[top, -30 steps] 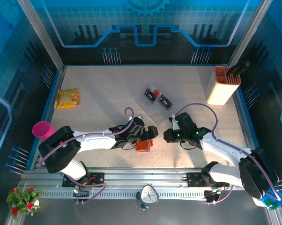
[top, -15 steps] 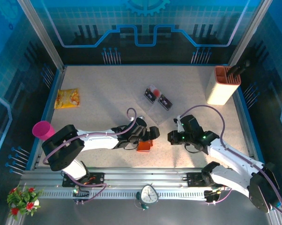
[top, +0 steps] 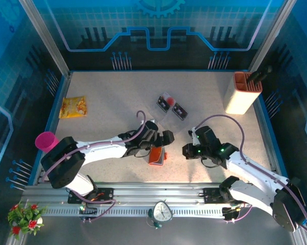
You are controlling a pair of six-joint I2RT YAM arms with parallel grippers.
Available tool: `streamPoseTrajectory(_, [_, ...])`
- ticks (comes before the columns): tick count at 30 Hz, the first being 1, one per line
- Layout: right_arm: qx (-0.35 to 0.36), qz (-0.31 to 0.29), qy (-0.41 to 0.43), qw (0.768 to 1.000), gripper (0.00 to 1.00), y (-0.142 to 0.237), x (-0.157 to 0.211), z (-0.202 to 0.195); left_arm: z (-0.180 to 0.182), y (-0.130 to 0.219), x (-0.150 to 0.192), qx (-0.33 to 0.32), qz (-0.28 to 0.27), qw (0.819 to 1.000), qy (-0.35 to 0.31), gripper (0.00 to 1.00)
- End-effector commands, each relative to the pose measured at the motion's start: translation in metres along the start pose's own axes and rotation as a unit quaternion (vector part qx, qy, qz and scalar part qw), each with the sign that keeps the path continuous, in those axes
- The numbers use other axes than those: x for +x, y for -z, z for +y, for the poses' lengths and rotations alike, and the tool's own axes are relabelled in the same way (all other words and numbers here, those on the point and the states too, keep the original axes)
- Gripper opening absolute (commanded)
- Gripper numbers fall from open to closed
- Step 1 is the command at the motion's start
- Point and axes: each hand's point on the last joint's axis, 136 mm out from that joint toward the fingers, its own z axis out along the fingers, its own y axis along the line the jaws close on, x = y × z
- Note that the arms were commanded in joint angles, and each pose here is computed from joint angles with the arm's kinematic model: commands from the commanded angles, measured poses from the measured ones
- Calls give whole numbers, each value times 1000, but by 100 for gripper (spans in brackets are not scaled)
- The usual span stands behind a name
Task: Put the credit cards into the card holder
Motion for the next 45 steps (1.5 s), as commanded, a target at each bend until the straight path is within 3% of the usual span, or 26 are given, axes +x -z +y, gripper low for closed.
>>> streamPoseTrajectory(1, [-4,-8,16,1000,0,3,-4,19,-9,21,-27,9,-18,1000,-20,99])
streamPoseTrajectory(5, [-6,-9,34,999,0,1,0,36,2,41,-56,-7,-48,999,-24,99])
streamPoseTrajectory(11, [-24,-13,71,997,0,-12,-4,73,41,61,-76,-84,-88,992,-29,99])
streamPoseTrajectory(18, [-56,8,114,992,0,-35,-8,118,89,61,-67,-194,-75,977,-42,99])
streamPoseTrajectory(25, [-66,30,139,988,0,-58,-4,140,111,62,-60,-235,-70,969,-40,99])
streamPoseTrajectory(31, [-47,51,132,989,0,-73,12,127,106,65,-58,-220,-65,972,-46,99])
streamPoseTrajectory(45, [16,59,103,993,0,-86,42,69,91,55,-33,-167,12,982,-86,99])
